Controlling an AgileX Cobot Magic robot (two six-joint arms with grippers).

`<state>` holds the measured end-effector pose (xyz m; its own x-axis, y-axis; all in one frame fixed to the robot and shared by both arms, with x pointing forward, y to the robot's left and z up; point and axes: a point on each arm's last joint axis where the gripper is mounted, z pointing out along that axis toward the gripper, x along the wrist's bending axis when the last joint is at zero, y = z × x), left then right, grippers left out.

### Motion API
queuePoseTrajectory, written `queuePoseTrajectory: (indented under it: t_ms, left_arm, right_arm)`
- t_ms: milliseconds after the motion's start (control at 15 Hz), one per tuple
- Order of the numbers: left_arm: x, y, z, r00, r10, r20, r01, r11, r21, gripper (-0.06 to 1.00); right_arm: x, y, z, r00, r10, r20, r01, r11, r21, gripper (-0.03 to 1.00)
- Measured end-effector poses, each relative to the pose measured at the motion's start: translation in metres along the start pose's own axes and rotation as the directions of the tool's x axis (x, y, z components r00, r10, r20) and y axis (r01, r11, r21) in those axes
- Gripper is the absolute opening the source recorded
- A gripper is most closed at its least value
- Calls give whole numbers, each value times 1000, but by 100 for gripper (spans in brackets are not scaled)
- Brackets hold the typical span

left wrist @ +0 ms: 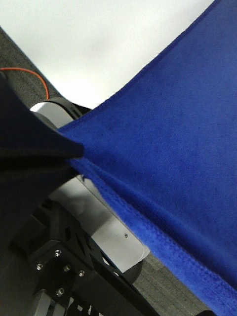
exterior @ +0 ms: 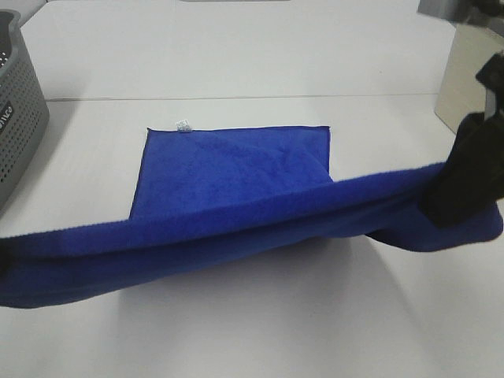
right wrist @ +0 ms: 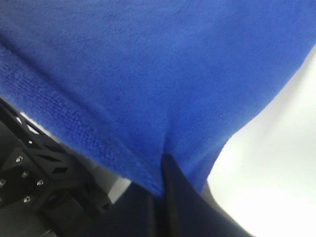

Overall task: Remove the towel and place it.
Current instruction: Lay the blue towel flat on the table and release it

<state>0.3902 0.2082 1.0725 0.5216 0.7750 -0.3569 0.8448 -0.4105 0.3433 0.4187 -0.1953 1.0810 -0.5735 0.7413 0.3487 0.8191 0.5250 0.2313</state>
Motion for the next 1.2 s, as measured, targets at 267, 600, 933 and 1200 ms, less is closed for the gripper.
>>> queuePoseTrajectory:
  t_ms: [267,600,933,1200]
  left_arm:
    - [4,-20,23,996,-73,52,68,994,88,0]
    - [5,-47,49,976,-178,126,152,970,189,0]
    - [10,-59,66,961,-237,139,191,941,280,0]
    - [19,-56,83,949,-292,119,229,897,377,0]
  right_arm:
    - [-6,-30,39,992,104,-66,-93,985,145,2]
    - [-10,-58,66,978,187,-95,-158,955,252,2]
    - [-14,-70,89,956,267,-123,-208,910,358,2]
    - [-26,-64,118,926,353,-132,-246,832,497,2]
